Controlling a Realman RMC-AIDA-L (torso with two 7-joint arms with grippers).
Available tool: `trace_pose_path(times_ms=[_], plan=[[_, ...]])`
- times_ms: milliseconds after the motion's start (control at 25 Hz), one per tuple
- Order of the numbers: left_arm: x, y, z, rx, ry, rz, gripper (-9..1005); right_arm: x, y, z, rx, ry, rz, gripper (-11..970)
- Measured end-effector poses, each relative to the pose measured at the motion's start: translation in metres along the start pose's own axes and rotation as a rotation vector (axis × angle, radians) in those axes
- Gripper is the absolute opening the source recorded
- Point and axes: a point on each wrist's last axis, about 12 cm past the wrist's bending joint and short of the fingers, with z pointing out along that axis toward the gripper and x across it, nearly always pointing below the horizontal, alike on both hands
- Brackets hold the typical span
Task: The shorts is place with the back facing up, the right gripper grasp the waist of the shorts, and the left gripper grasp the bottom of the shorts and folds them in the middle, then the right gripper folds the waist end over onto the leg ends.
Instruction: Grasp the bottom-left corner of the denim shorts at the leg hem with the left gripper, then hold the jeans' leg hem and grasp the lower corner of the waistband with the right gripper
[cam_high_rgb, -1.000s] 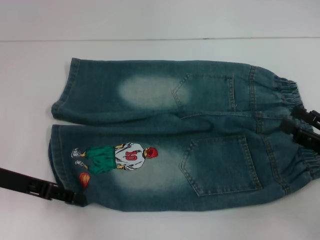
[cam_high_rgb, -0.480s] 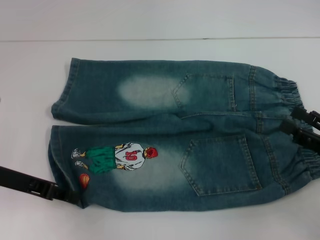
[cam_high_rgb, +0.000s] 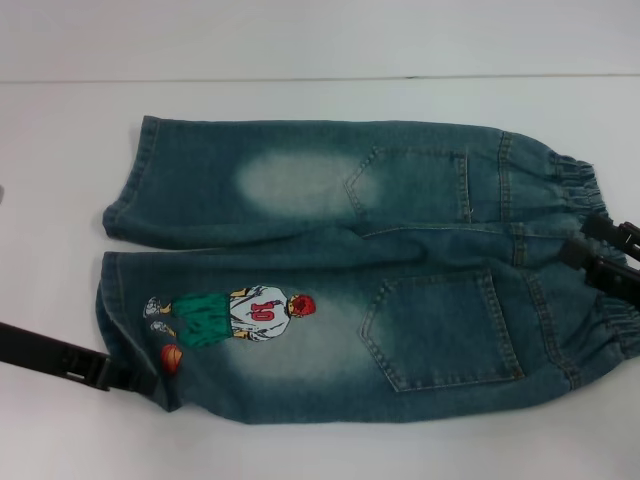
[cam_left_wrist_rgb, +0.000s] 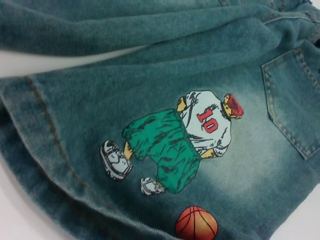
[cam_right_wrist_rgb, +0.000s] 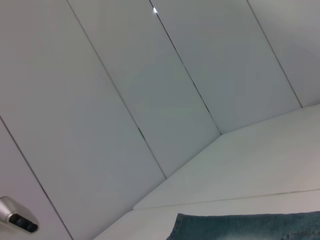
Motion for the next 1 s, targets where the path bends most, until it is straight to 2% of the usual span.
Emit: trace_pose_path(times_ms=[320,480,680,720,760,1000], plan=[[-0.004,-0.004,-0.009,0.032,-0.045,0.019,18,-0.003,0.000,-0.006,0.009,-0.046,0.017,875],[-0.004,-0.004,-0.009,0.034,-0.049,0.020,16,-0.002,0.001,-0.016,0.034,-0.073,0.070,875],[-0.004,-0.004,-0.009,0.034,-0.050,0.021,16,0.012,0.004,-0.053,0.140,-0.097,0.160,875],[-0.004,-0.004,-0.009,0.036,-0.051,0.021,16,0.021,0.006,-0.071,0.209,-0.105,0.173,874],[-0.004,-0.004,-0.009,0.037,-0.051,0.020,16,0.021,0.006,-0.071,0.209,-0.105,0.173,874],[-0.006,-0.006,-0.006,0.044,-0.044,0.028,15,0.044,0.013,-0.110,0.369,-0.060,0.213,874]])
